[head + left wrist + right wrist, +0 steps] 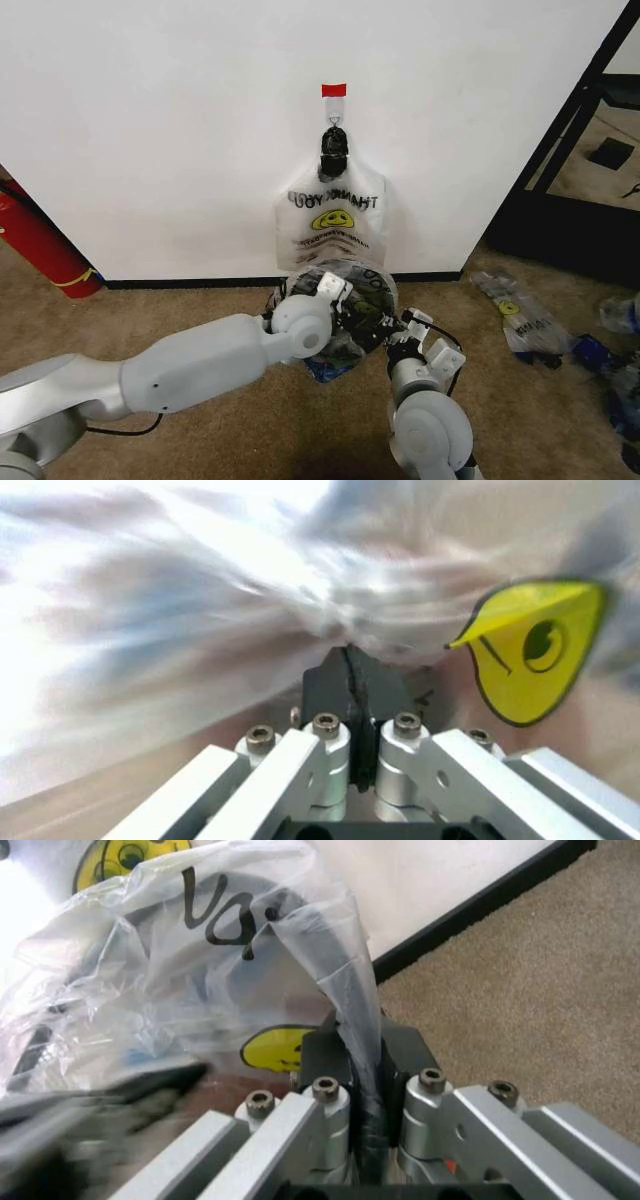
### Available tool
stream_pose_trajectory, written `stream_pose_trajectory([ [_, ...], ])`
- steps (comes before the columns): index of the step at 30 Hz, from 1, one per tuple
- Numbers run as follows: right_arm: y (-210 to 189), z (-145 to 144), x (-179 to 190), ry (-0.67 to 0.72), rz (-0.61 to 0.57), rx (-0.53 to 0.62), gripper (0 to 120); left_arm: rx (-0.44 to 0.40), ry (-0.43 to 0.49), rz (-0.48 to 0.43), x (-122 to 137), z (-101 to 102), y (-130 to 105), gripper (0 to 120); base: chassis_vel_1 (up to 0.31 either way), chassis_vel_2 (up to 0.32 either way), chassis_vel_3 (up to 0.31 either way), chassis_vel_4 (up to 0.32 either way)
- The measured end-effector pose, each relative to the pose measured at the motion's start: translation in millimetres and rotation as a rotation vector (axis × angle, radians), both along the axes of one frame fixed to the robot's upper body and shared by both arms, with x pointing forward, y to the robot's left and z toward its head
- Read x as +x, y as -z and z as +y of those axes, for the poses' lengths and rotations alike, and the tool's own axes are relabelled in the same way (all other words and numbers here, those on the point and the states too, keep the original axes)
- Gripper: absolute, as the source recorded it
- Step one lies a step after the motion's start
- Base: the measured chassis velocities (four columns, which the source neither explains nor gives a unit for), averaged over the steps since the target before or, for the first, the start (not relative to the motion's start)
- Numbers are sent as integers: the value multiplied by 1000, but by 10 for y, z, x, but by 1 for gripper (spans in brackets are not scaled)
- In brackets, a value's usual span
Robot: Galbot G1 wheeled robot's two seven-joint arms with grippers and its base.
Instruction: Pick up the garbage bag from the wall and place it over the trash bin.
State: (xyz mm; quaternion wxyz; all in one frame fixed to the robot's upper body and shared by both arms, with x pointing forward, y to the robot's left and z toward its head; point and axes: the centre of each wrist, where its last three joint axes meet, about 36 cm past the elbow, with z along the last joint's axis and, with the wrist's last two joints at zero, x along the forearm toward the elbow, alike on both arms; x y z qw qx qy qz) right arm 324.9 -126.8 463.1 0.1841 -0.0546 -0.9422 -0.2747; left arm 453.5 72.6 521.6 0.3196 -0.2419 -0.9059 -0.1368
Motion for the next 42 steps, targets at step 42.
stream_pose_trajectory([
  [42,-24,-12,76,1,-17,-13,1,-12,8,-95,-55,-53,87,0,0,0,0,0],
])
